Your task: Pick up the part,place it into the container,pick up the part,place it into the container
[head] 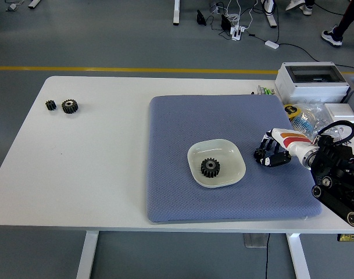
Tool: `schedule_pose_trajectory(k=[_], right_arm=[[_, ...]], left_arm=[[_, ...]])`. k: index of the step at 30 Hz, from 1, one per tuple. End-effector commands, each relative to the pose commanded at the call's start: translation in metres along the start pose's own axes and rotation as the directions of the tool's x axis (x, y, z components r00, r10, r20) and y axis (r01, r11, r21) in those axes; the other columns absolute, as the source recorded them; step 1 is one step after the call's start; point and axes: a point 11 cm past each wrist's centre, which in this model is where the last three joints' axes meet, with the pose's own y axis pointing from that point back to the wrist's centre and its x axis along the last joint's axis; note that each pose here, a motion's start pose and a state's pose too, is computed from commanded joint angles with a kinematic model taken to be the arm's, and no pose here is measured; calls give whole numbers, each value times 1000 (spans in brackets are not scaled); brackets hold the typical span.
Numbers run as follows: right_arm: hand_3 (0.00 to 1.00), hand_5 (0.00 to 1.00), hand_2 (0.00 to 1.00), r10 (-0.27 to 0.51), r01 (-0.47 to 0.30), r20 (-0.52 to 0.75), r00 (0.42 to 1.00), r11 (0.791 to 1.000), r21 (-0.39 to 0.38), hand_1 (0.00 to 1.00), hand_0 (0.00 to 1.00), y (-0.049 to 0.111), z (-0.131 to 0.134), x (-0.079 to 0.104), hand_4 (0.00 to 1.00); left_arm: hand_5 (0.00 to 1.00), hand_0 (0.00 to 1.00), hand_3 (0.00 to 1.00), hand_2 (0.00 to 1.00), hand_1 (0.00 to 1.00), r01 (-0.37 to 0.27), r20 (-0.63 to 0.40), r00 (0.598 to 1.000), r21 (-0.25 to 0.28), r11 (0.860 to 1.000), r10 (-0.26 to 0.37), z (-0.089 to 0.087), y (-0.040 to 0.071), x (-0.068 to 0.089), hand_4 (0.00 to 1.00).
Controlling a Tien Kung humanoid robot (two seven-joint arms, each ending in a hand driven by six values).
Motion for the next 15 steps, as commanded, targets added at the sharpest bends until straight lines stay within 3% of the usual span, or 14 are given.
schedule_pose_trajectory(k=[11, 12, 15], right_arm=[[491, 295, 430, 1, -1, 1, 1000, 1000, 23, 324, 142, 1, -4, -6, 754], [469, 227, 405, 1, -1, 1, 1000, 1000, 24, 291, 128, 1, -4, -6, 840], [469, 227, 405, 8, -8, -1, 1000, 1000, 24, 291, 128, 1, -4, -4, 840]], left_arm=[[626, 676, 572, 672, 648, 0, 3, 1000, -1, 1000, 0, 1, 0, 0, 671], [632, 676, 571, 673, 648, 0, 3, 1000, -1, 1000, 0, 1, 0, 0, 673], [632, 676, 571, 673, 648, 0, 4, 1000, -1, 1000, 0, 1, 0, 0, 673]])
